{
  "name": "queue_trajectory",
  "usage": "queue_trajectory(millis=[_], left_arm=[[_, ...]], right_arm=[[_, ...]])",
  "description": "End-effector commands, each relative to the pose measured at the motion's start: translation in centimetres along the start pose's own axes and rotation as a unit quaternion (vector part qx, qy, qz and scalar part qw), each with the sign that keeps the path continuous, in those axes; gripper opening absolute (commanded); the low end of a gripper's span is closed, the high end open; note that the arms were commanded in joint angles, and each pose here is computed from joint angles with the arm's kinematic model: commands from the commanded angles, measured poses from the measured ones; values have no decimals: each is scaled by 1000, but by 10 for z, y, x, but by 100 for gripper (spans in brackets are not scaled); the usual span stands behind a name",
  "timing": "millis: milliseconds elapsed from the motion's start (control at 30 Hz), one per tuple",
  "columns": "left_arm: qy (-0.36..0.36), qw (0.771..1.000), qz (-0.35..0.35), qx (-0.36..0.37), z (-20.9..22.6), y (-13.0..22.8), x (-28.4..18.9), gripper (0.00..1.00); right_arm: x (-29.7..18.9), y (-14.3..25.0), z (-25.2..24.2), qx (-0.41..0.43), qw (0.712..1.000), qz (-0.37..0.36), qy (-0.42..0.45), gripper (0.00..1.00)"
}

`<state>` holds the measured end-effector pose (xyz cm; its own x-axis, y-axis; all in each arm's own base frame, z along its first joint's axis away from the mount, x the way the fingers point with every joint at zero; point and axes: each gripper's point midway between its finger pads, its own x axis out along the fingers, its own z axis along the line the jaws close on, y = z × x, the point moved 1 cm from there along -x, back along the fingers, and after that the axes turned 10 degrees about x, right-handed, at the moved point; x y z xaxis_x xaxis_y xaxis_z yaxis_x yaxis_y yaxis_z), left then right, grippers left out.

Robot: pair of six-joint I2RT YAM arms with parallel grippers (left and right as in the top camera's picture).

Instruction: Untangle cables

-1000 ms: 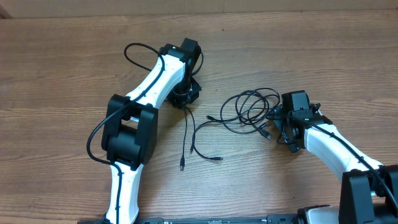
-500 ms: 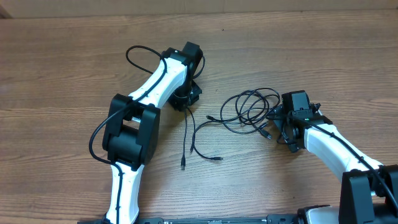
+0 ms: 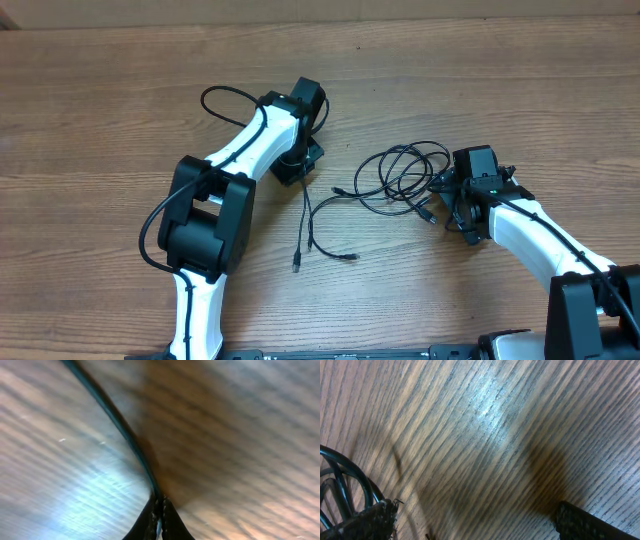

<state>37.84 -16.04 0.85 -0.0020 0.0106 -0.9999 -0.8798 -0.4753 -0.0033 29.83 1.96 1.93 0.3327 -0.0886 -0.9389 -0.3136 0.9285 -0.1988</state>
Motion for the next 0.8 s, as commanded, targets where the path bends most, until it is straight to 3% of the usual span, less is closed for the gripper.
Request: queue_trajectory(millis=[0,200,433,767], left_arm=[[-108,994,4,-5,57,-10,22,4],[-150,985,-18,-81,129,-56,-25,5],[-125,974,-43,-182,223,-101,-74,5],[-127,927,-32,-352,354,-98,-106,4]], right_arm=[[6,8,-12,0,1000,18,19,100],[6,8,-12,0,1000,18,19,100],[6,8,-12,0,1000,18,19,100],[6,8,-12,0,1000,18,19,100]])
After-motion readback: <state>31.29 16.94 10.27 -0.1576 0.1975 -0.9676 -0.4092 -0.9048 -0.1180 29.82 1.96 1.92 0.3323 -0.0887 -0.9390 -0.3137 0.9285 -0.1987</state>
